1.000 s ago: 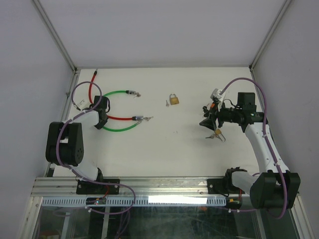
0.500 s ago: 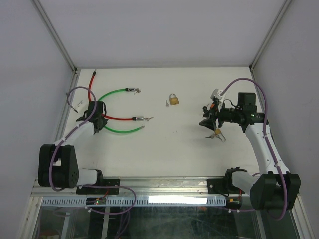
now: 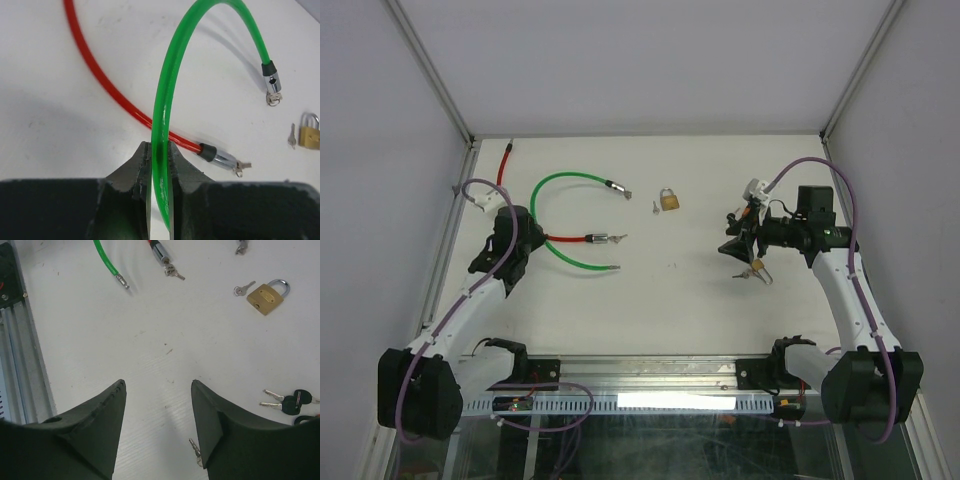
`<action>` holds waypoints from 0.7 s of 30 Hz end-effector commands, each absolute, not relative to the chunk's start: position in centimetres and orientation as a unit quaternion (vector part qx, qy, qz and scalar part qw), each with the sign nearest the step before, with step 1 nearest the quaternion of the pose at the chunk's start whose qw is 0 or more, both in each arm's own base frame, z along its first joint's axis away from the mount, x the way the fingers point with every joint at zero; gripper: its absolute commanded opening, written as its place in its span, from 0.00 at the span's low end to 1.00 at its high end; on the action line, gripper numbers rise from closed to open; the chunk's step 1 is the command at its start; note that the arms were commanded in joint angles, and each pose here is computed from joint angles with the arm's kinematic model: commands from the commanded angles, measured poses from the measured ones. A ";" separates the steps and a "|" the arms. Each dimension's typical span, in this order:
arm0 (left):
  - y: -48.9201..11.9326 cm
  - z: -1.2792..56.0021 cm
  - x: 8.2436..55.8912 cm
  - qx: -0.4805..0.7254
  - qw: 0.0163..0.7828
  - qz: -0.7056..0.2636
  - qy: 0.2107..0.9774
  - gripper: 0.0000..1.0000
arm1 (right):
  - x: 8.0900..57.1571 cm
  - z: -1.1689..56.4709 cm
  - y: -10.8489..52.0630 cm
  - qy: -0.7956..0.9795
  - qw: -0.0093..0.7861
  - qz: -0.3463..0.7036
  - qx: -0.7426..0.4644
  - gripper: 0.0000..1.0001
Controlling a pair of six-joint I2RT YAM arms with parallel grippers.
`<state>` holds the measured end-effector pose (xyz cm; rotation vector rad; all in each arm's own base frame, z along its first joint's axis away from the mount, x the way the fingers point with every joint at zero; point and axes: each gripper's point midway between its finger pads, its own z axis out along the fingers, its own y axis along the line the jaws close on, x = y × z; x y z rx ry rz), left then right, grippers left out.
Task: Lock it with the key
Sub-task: Pick up the lock from the center of the board.
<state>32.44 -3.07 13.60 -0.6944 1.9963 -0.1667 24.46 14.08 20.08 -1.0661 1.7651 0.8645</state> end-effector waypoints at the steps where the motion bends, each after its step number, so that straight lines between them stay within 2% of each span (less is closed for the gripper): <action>1: -6.3 19.1 34.2 -0.210 0.565 -0.137 0.786 0.00 | 24.2 21.5 14.6 0.679 0.463 0.353 -0.447 0.57; 8: -9.4 22.1 34.2 -0.137 0.598 -0.186 0.767 0.00 | 23.7 21.9 15.1 0.667 0.464 0.373 -0.448 0.57; 21: -10.7 26.0 33.2 -0.071 0.651 -0.207 0.727 0.00 | 23.0 22.0 16.2 0.648 0.454 0.419 -0.446 0.58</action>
